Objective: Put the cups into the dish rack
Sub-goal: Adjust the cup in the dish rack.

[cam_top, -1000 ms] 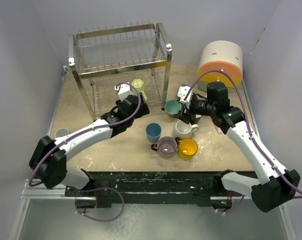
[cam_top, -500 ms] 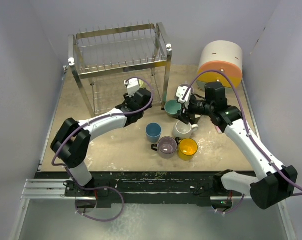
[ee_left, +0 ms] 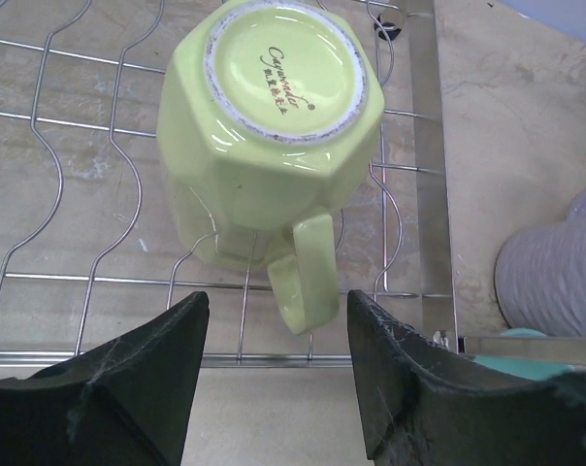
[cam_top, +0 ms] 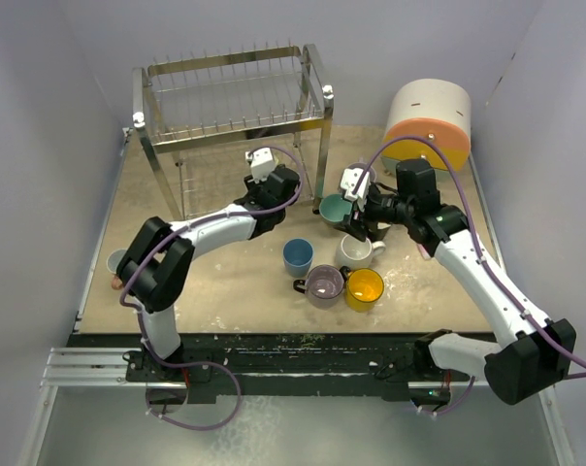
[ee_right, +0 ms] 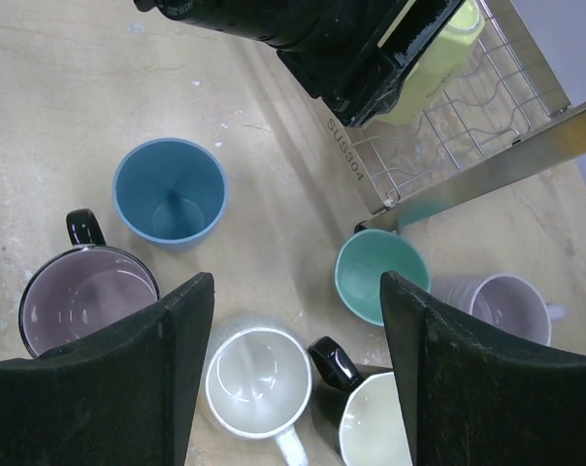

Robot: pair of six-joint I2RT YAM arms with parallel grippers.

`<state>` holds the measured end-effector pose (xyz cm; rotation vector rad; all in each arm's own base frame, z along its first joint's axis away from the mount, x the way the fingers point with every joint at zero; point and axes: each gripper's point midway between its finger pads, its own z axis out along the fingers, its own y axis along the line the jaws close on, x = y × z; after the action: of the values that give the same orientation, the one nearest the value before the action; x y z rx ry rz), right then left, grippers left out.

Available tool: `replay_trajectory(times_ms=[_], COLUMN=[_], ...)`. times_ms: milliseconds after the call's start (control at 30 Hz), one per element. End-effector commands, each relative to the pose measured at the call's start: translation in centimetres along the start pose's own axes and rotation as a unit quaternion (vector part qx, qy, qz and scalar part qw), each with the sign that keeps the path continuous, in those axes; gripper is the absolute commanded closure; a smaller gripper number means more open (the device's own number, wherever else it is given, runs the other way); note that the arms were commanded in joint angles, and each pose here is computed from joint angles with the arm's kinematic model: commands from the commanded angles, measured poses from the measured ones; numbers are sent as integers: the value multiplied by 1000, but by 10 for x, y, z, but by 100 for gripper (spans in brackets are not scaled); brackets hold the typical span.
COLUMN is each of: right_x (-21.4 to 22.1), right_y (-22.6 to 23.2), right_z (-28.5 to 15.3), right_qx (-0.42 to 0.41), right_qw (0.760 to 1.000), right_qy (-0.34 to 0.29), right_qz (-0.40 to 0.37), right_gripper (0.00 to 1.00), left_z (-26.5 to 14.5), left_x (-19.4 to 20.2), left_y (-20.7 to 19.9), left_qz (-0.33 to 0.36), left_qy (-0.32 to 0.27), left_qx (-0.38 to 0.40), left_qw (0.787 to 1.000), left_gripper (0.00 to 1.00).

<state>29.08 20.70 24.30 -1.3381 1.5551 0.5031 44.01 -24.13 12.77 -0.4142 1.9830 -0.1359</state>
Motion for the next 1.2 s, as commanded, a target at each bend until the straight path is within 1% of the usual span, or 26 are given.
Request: replay_trajectory(times_ms=[0, 200, 333, 367, 467, 567, 633, 733, 800, 933, 1067, 1167], right_x=[-2, -1, 0, 0, 1, 2, 3, 3, 2, 3, 3, 3], right_y=[-1, -1, 0, 0, 0, 0, 1, 1, 1, 1, 1, 2], right_z=[0, 0, 1, 1, 1, 1, 2, 2, 1, 1, 2, 2], right_qx=[-3, -4, -5, -5, -7, -9, -11, -12, -11, -12, -14, -15], right_qw=[1000, 1000, 1000, 1000, 1000, 1000, 1000, 1000, 1000, 1000, 1000, 1000], right_qy=[-7, -5, -6, -5, -5, -2, -2, -2, -2, -2, -2, -2], right_qz=[-10, -10, -10, -9, -9, -8, -8, -7, -8, -7, -7, -7], right_gripper=[29, 28, 29, 28, 29, 29, 29, 28, 29, 28, 28, 28], left_z=[9, 20, 23, 23, 22, 20, 22, 27, 30, 34, 38, 40], left_x=[-27, -17, -15, -18, -23, -28, -30, -27, -26, -30, -39, -45], left_y=[-11, -6, 1, 0, 0, 1, 4, 7, 10, 16, 19, 17], left_qz=[-21, -5, 14, 18, 37, 58, 70, 92, 102, 119, 135, 160], left_qy=[-40, -33, -34, -39, -52, -66, -70, -57, -48, -42, -44, -50], left_qx=[-4, -15, -23, -17, -1, 20, 31, 51, 58, 65, 83, 110], left_qw=[999, 999, 999, 999, 998, 996, 995, 993, 992, 990, 986, 980], left_gripper=[39, 43, 48, 51, 54, 60, 66, 78, 83, 90, 100, 100])
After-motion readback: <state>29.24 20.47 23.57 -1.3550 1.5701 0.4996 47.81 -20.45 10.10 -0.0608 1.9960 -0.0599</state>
